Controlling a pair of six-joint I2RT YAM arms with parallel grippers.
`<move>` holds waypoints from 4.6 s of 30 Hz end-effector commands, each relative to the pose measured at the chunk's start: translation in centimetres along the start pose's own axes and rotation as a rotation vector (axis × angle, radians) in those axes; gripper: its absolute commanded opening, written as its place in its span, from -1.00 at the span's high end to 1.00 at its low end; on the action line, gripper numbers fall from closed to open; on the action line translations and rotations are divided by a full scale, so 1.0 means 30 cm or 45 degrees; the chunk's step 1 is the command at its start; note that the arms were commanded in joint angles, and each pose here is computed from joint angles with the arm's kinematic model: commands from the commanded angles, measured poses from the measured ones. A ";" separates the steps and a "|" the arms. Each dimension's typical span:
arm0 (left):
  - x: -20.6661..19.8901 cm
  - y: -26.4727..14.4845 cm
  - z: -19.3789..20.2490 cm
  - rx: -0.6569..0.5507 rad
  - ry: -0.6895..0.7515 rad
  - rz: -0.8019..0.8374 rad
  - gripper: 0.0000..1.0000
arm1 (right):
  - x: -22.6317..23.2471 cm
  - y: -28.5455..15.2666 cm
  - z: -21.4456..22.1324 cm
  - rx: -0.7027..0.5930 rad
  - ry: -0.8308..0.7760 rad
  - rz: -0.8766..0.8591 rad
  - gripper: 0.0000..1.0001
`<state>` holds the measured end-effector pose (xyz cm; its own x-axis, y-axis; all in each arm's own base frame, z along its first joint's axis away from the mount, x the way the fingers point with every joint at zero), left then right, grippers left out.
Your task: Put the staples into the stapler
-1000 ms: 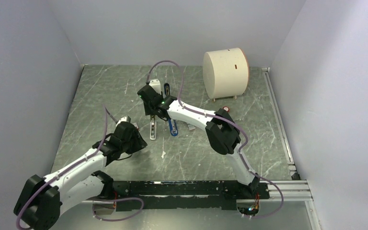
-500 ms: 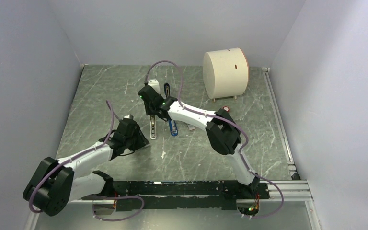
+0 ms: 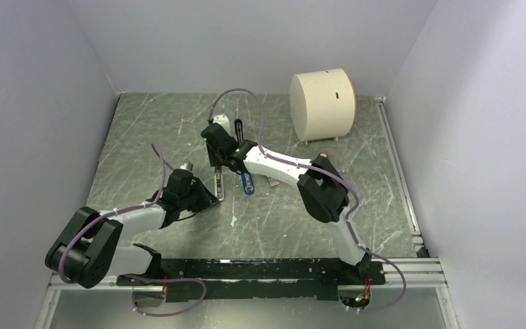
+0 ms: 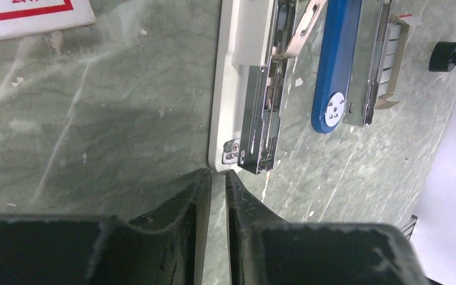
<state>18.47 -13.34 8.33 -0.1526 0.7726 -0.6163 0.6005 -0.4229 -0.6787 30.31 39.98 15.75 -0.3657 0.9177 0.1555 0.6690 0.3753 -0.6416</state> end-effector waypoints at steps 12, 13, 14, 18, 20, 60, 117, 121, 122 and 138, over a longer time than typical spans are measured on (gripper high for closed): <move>0.081 0.052 0.016 0.019 -0.053 -0.090 0.66 | 0.022 -0.073 0.015 0.028 -0.020 -0.071 0.68; 0.085 0.056 0.022 0.044 -0.050 -0.091 0.67 | 0.026 -0.079 0.021 0.029 -0.028 -0.058 0.69; 0.094 0.061 0.029 0.066 -0.049 -0.110 0.69 | 0.030 -0.085 0.029 0.031 -0.037 -0.049 0.69; 0.120 0.077 0.052 0.115 -0.055 -0.144 0.73 | 0.042 -0.106 0.070 0.048 -0.037 -0.021 0.74; 0.129 0.082 0.059 0.130 -0.060 -0.159 0.75 | 0.046 -0.117 0.096 0.055 -0.041 -0.001 0.76; 0.149 0.075 0.063 0.112 -0.080 -0.239 0.74 | 0.052 -0.079 0.439 0.324 -0.069 0.123 0.78; 0.149 -0.043 0.044 -0.051 -0.024 -0.284 0.58 | 0.044 -0.233 0.168 0.092 -0.013 0.073 0.35; 0.143 -0.053 0.042 -0.056 -0.011 -0.265 0.58 | 0.030 -0.247 0.169 0.108 -0.018 0.063 0.11; 0.139 -0.056 0.039 -0.060 -0.008 -0.261 0.58 | 0.029 -0.240 0.185 0.136 -0.024 0.060 0.06; 0.101 -0.154 -0.014 -0.228 -0.007 -0.300 0.30 | 0.031 -0.100 0.359 0.400 -0.090 0.053 -0.15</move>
<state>15.64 -9.22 9.30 -0.2798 0.8306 -0.4815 0.6711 -0.1894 -0.7168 20.78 37.75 10.57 -0.3860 0.9187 0.0836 0.4791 0.2771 -0.8329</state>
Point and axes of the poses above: each gripper's point midway between its finger pads, its own y axis out along the fingers, its own x axis along the line the jaws close on, z = x × y, the point moved 10 cm from there along -y, back along the fingers, and after that the axes turned 2 degrees about y, right-handed, at the moved point
